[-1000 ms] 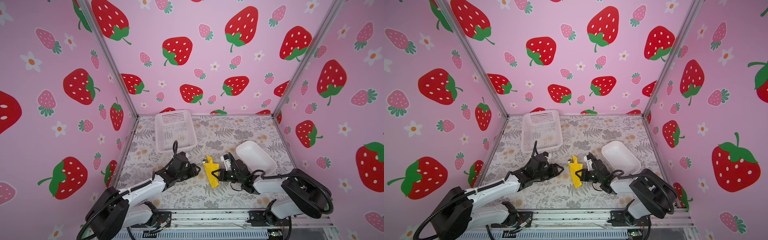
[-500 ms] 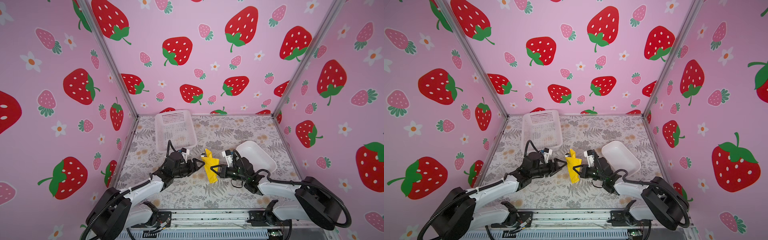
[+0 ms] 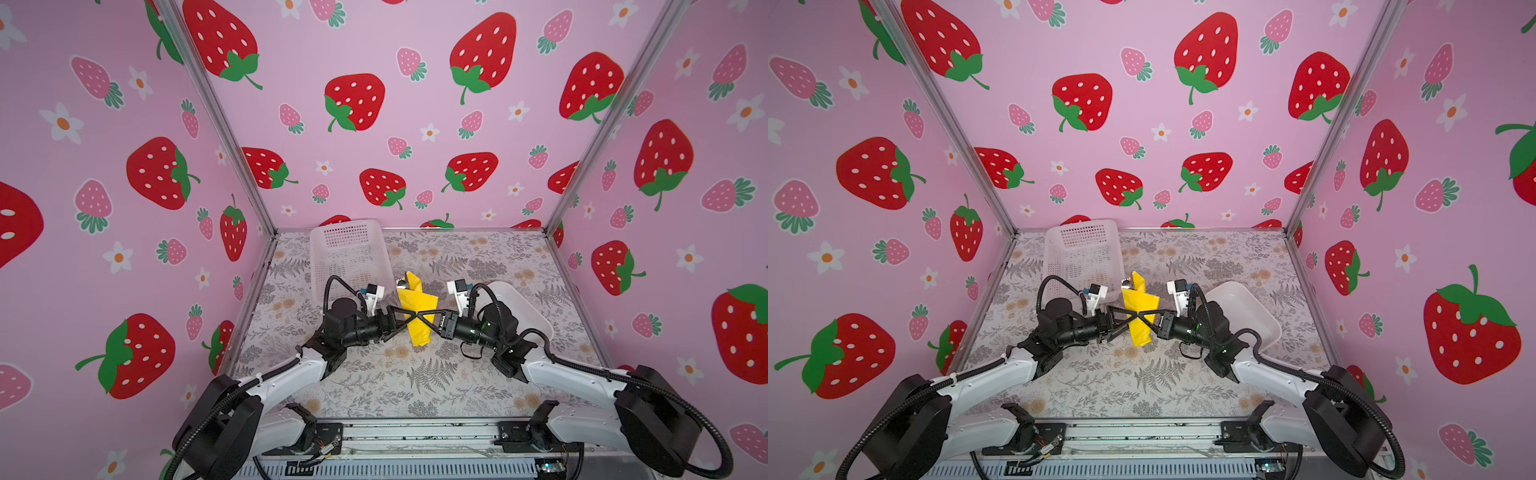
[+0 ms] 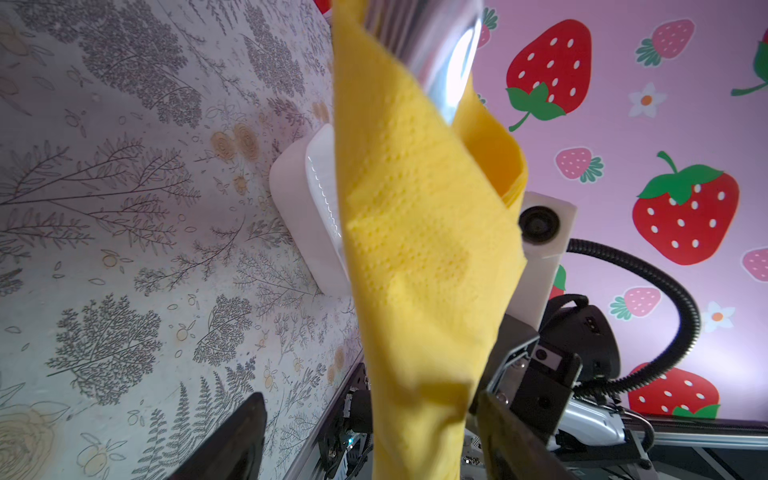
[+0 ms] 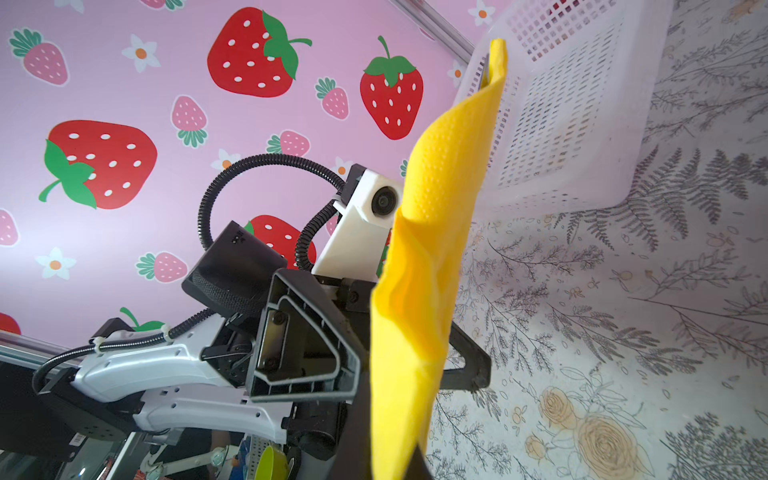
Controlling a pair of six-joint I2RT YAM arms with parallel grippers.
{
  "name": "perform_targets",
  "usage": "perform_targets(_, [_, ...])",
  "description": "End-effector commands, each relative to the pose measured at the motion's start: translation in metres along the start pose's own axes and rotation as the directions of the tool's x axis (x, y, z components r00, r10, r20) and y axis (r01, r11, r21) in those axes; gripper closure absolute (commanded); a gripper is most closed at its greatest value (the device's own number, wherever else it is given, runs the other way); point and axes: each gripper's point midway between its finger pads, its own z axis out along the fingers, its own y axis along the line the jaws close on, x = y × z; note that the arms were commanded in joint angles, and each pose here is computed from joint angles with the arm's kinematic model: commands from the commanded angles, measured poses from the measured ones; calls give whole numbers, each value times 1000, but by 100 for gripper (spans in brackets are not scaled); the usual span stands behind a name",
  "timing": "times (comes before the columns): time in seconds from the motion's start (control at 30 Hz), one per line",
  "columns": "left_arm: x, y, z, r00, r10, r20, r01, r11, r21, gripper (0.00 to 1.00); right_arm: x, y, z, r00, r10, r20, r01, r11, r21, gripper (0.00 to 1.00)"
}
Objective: Place the utensils on the paper napkin and roll it up
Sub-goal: 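Lift the napkin bundle with the right gripper while the left gripper swings beside it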
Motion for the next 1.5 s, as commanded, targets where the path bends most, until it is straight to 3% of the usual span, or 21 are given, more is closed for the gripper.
perform_targets(0.0, [-14,-57,-3,999,50,20,-52,982,182,20,-20,41,-3,998,-32,49,38,991,-131,96])
perform_targets(0.57, [-23,-96,-9,996,75,51,-87,950,299,32,-29,74,-11,997,-5,75,24,965,-261,96])
perform_targets(1.2, [-21,-115,-10,994,105,43,-114,926,361,56,-31,81,-11,997,16,71,7,951,-308,96])
perform_targets(1.47, [-17,-114,-7,993,112,24,-113,928,356,51,-37,93,-12,996,12,84,18,939,-345,96])
